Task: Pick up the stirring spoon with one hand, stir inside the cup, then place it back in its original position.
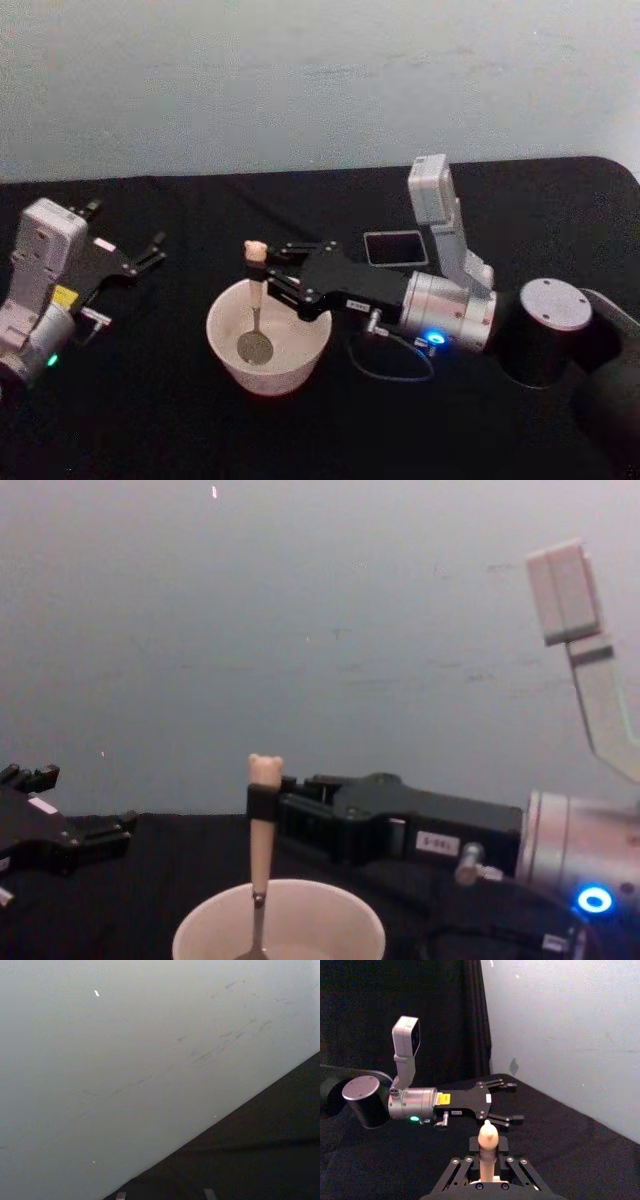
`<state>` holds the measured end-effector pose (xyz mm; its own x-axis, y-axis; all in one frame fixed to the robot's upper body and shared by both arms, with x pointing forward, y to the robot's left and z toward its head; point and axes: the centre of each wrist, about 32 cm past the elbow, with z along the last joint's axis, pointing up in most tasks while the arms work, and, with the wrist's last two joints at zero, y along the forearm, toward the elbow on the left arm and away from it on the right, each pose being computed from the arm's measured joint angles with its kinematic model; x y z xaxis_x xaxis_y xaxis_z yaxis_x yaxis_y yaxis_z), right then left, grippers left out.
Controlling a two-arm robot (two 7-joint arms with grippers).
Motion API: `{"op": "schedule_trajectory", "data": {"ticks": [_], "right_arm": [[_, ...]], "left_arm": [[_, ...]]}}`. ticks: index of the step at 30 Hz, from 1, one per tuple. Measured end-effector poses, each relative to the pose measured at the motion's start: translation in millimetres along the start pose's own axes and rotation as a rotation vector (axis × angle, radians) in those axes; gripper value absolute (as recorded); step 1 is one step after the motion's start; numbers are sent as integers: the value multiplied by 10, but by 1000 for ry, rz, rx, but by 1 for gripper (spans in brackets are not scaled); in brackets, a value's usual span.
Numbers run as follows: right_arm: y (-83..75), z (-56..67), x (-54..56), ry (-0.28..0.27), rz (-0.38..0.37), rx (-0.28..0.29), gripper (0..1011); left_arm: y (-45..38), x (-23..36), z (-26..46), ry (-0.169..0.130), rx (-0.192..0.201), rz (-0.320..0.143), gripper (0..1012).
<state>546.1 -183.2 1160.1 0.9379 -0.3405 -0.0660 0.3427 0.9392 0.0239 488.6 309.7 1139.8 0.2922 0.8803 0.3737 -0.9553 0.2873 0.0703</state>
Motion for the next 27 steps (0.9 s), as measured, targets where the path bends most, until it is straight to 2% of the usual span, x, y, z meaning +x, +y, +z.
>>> {"op": "schedule_trajectory", "data": {"ticks": [9,15,22,27], "right_arm": [[122,-42,42,-15,-20,-13,205],[137,-31,96,-21,-50,-4,205],[70,-21,161,-22,-91,-1,205],[-44,-26,176,-20,-111,-12,205]], "left_arm": [[0,0,0,0,0,0,1001],[0,0,0,0,0,0,1001],[0,0,0,0,0,0,1001],[0,0,0,0,0,0,1001]]}}
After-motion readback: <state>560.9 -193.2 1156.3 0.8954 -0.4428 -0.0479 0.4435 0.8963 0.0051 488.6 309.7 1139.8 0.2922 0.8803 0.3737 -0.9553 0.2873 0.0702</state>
